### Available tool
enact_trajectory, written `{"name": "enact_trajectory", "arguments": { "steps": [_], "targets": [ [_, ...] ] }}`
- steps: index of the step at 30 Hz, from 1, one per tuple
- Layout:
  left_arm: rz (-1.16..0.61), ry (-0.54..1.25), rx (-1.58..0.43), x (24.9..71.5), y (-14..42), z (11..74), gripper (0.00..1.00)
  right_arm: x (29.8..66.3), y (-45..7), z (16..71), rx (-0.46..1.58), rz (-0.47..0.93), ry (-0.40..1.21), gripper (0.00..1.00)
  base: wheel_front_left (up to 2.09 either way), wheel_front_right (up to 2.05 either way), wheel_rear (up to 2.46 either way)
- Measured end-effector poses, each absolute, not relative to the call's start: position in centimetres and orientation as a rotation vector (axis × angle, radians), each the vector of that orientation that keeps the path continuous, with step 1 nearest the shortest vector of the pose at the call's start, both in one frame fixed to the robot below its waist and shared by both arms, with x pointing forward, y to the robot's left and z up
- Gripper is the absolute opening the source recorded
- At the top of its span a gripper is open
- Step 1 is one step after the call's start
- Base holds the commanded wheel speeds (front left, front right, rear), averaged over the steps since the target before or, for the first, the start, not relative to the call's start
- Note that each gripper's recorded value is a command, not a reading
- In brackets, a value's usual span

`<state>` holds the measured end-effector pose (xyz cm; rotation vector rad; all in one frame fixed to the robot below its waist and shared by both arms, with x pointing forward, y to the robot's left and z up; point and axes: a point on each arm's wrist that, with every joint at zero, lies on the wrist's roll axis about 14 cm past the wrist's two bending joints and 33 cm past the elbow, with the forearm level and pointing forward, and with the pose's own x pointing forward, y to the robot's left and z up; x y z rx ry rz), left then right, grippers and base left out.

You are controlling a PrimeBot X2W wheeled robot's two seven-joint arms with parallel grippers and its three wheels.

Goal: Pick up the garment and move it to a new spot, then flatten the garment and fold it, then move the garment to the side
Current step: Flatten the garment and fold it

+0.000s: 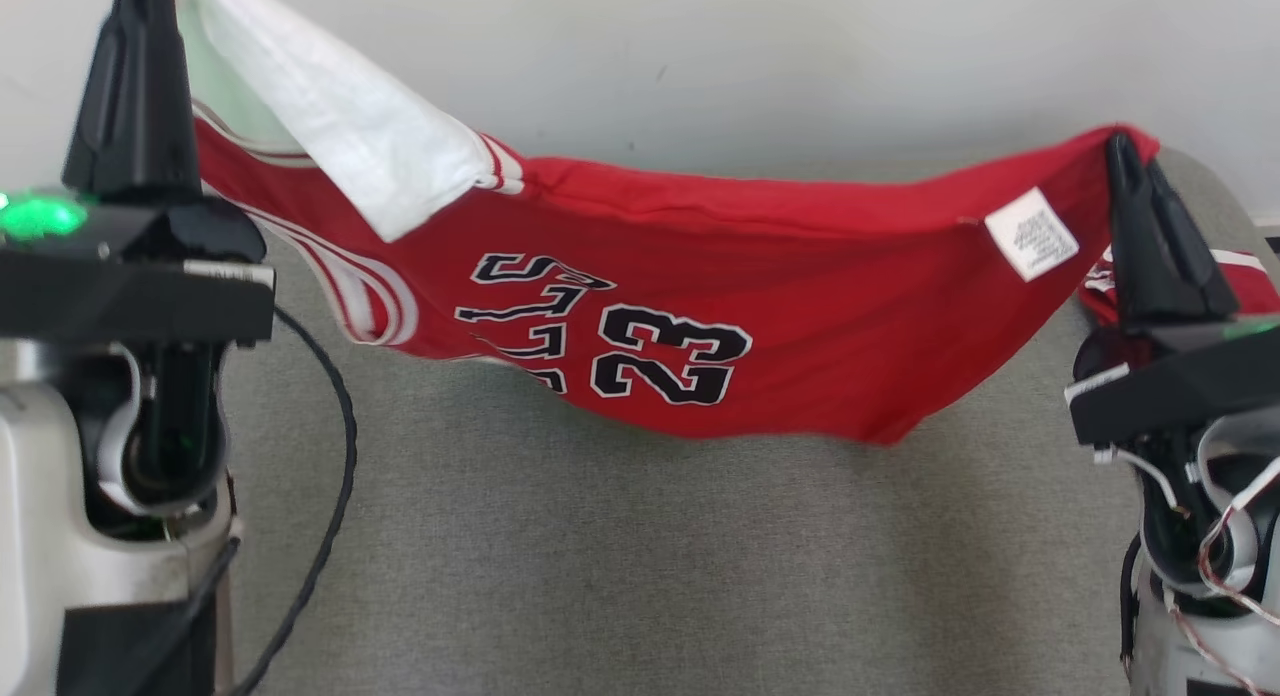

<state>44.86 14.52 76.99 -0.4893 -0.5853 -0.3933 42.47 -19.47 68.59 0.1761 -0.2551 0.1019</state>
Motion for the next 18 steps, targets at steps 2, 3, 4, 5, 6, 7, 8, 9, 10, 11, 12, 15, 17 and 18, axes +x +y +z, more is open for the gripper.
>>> {"name": "enact_trajectory", "arguments": {
  "steps": [2, 3, 4, 5, 6, 7, 8, 9, 10, 11, 12, 15, 17, 18],
  "targets": [
    [-0.426, -0.611, -0.472, 44.8, 13.8, 78.6, 0.0, 42.5, -19.5, 70.1, 0.167, 0.107, -0.292, 0.0, 0.0, 0.0, 0.0],
    [-0.439, -0.62, -0.464, 44.8, 13.5, 79.3, 0.0, 42.5, -19.6, 70.9, 0.162, 0.108, -0.311, 0.0, 0.0, 0.0, 0.0],
    [-0.45, -0.628, -0.463, 44.9, 13.2, 79.9, 0.0, 42.5, -19.8, 71.7, 0.148, 0.105, -0.328, 0.0, 0.0, 0.0, 0.0],
    [-0.458, -0.635, -0.467, 45.1, 13.1, 80.5, 0.0, 42.5, -20.1, 72.3, 0.134, 0.102, -0.343, 0.0, 0.0, 0.0, 0.0],
    [-0.46, -0.638, -0.469, 45.3, 13.0, 80.9, 0.0, 42.6, -20.2, 72.9, 0.13, 0.101, -0.356, 0.0, 0.0, 0.0, 0.0],
    [-0.46, -0.644, -0.471, 45.5, 13.0, 81.3, 0.0, 42.7, -20.4, 73.3, 0.129, 0.099, -0.364, 0.0, 0.0, 0.0, 0.0],
    [-0.456, -0.655, -0.474, 45.8, 13.1, 81.7, 0.0, 43.0, -20.5, 73.6, 0.127, 0.099, -0.368, 0.0, 0.0, 0.0, 0.0],
    [-0.453, -0.656, -0.474, 46.1, 13.2, 81.9, 0.0, 43.2, -20.5, 73.8, 0.122, 0.103, -0.369, 0.0, 0.0, 0.0, 0.0],
    [-0.445, -0.664, -0.481, 46.4, 13.4, 82.1, 0.0, 43.4, -20.4, 74.0, 0.112, 0.108, -0.37, 0.0, 0.0, 0.0, 0.0],
    [-0.439, -0.673, -0.49, 46.7, 13.6, 82.3, 0.0, 43.6, -20.3, 74.6, 0.117, 0.116, -0.388, 0.0, 0.0, 0.0, 0.0],
    [-0.433, -0.689, -0.512, 46.9, 13.9, 82.7, 0.0, 43.5, -20.5, 75.5, 0.131, 0.118, -0.424, 0.0, 0.0, 0.0, 0.0],
    [-0.444, -0.741, -0.579, 46.9, 14.2, 84.1, 0.0, 43.5, -21.3, 77.7, 0.134, 0.1, -0.511, 0.0, 0.0, 0.0, 0.0],
    [-0.45, -0.736, -0.579, 47.3, 13.8, 83.9, 0.0, 44.2, -21.5, 76.6, 0.133, 0.091, -0.478, 0.0, 0.0, 0.0, 0.0],
    [-0.437, -0.74, -0.582, 47.5, 14.1, 83.8, 0.0, 44.4, -21.8, 76.5, 0.134, 0.082, -0.483, 0.0, 0.0, 0.0, 0.0]
  ]
}}
